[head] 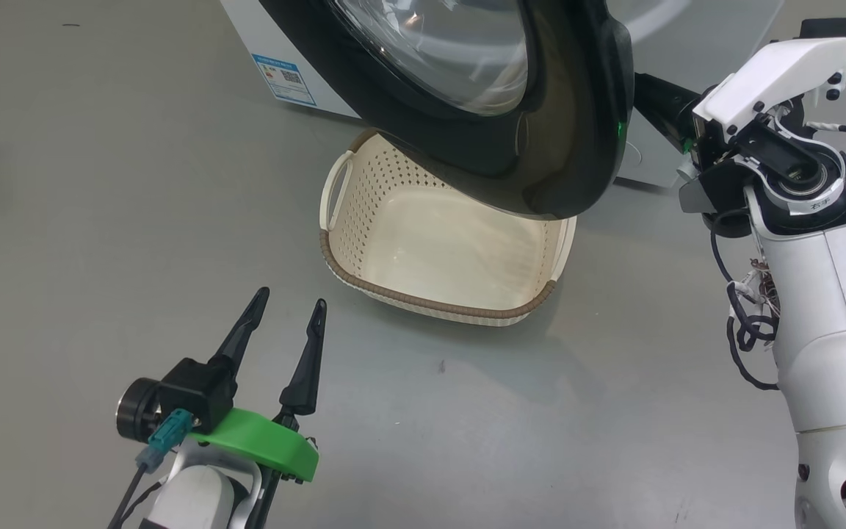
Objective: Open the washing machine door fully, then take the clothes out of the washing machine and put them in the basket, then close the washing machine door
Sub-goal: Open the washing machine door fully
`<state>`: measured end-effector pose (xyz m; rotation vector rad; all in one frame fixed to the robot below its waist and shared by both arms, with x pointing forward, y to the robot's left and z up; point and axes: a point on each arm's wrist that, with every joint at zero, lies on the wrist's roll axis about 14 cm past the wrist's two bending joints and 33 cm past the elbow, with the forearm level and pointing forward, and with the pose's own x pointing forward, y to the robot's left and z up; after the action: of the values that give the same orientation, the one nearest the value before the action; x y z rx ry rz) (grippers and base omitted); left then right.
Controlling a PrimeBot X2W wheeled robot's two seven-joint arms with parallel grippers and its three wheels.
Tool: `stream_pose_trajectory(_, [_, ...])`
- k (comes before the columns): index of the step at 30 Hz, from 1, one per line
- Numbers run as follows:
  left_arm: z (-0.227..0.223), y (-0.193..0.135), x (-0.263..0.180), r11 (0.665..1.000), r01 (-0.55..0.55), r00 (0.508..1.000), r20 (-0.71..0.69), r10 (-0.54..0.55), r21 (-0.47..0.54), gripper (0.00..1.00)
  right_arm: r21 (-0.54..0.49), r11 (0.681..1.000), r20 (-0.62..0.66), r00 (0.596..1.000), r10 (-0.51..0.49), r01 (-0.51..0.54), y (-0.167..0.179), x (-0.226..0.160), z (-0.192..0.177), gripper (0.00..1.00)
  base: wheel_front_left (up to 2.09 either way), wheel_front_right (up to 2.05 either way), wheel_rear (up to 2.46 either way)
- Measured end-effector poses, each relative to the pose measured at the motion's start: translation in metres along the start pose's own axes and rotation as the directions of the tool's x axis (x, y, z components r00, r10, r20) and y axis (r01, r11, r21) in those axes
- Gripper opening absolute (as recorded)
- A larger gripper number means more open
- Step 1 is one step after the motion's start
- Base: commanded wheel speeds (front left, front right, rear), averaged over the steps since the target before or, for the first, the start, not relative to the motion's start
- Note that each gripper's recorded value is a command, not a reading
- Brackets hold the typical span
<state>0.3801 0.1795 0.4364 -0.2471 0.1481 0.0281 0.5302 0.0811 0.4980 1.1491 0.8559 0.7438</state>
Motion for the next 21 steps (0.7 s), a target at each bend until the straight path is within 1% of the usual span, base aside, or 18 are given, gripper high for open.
stream_pose_trajectory(13, [0.006,0.0,-0.003,1.0,-0.003,1.0,0.017,0.003,0.003,1.0,0.046,0.999,-0.063,0.998,0.024,-0.021,0.008,-0.002,-0.014,0.0,0.0,0.0,0.0])
stream_pose_trajectory(21, [0.015,-0.001,-0.007,1.0,-0.002,0.999,0.045,0.002,0.005,1.0,0.094,0.995,-0.112,0.993,0.028,-0.017,0.009,-0.009,-0.036,0.0,0.0,0.0,0.0])
